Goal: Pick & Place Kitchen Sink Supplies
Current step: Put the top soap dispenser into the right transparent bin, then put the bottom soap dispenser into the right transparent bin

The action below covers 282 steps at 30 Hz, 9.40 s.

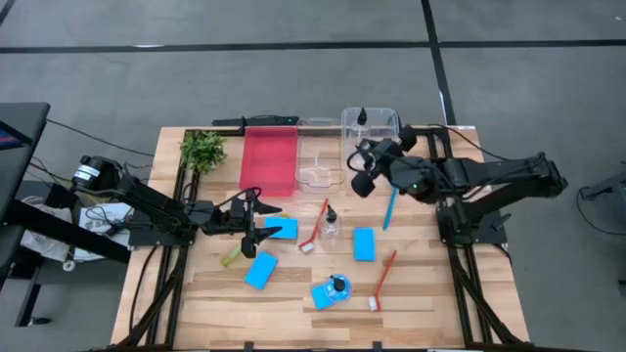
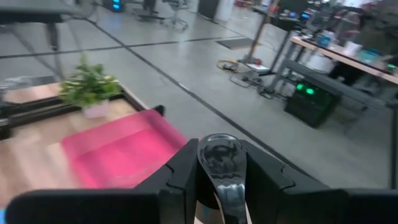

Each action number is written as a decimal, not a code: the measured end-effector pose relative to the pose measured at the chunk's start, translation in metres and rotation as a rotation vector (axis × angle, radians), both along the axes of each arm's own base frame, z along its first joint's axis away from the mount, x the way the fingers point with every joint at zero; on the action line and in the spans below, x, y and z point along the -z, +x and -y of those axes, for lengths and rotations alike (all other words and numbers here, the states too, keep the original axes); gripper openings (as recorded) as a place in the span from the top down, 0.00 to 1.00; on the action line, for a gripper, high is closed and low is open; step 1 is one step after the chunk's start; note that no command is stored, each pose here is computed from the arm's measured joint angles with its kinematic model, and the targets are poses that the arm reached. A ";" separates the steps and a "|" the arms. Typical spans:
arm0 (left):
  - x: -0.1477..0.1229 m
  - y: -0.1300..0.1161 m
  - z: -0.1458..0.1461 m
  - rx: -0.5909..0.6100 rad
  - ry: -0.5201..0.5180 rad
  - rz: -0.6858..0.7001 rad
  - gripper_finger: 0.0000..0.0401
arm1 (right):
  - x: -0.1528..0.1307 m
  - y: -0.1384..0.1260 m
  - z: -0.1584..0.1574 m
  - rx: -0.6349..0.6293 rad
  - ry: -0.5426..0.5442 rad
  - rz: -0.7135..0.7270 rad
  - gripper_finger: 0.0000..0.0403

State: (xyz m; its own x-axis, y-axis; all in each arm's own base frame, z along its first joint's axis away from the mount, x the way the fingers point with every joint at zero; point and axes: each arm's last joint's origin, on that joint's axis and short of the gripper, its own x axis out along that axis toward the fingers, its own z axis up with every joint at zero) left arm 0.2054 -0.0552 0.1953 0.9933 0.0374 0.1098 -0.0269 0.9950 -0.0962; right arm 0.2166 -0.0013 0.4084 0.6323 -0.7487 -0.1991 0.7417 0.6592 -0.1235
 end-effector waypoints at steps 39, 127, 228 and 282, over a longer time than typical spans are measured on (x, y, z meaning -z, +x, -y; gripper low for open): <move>0.000 0.000 0.000 0.000 0.000 -0.001 0.38 | 0.104 -0.002 0.098 0.319 0.226 0.066 0.77; 0.000 0.000 0.000 0.000 0.000 0.000 0.38 | 0.162 0.017 0.104 0.270 0.173 -0.016 0.40; 0.000 0.002 -0.006 -0.031 -0.001 0.004 0.38 | 0.167 -0.028 -0.179 -0.900 0.004 0.013 0.40; 0.000 0.002 -0.009 -0.043 -0.001 0.004 0.38 | 0.172 0.014 -0.166 -0.994 0.085 0.088 0.40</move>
